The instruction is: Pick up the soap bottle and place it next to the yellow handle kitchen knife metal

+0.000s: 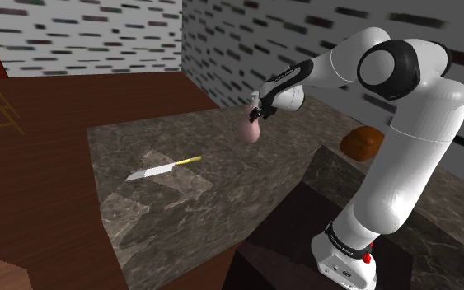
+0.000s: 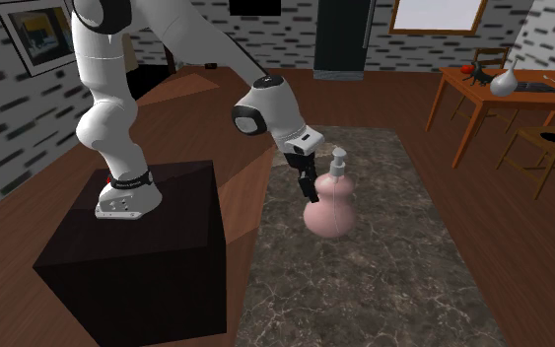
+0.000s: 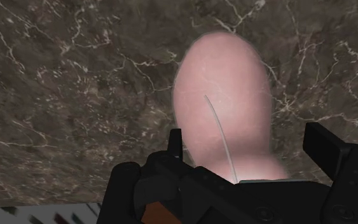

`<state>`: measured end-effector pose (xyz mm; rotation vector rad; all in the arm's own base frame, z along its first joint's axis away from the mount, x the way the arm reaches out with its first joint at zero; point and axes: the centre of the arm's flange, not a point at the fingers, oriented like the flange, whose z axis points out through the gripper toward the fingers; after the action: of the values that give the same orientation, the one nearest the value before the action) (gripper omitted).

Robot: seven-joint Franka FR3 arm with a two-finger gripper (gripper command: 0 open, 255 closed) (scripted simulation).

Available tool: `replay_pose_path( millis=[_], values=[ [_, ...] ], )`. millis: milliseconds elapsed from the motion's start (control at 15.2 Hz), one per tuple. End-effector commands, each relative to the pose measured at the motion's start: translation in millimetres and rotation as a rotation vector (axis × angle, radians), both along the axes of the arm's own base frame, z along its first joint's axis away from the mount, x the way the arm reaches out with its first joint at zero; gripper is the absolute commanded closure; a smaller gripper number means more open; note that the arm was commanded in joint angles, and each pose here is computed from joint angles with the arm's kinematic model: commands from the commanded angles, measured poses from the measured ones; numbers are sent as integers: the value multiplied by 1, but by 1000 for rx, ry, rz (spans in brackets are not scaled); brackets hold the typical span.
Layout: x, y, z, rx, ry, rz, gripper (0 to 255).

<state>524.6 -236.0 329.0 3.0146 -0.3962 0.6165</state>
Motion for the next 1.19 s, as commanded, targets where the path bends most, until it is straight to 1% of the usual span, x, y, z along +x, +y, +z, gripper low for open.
replay_pose_path(
  millis=[0, 66, 132, 726, 1122],
  values=[
    [0, 0, 0, 0, 0, 0, 0],
    [0, 0, 0, 0, 0, 0, 0],
    [0, 0, 0, 0, 0, 0, 255],
    [0, 0, 0, 0, 0, 0, 255],
    [0, 0, 32, 0, 0, 0, 255]
  ],
)
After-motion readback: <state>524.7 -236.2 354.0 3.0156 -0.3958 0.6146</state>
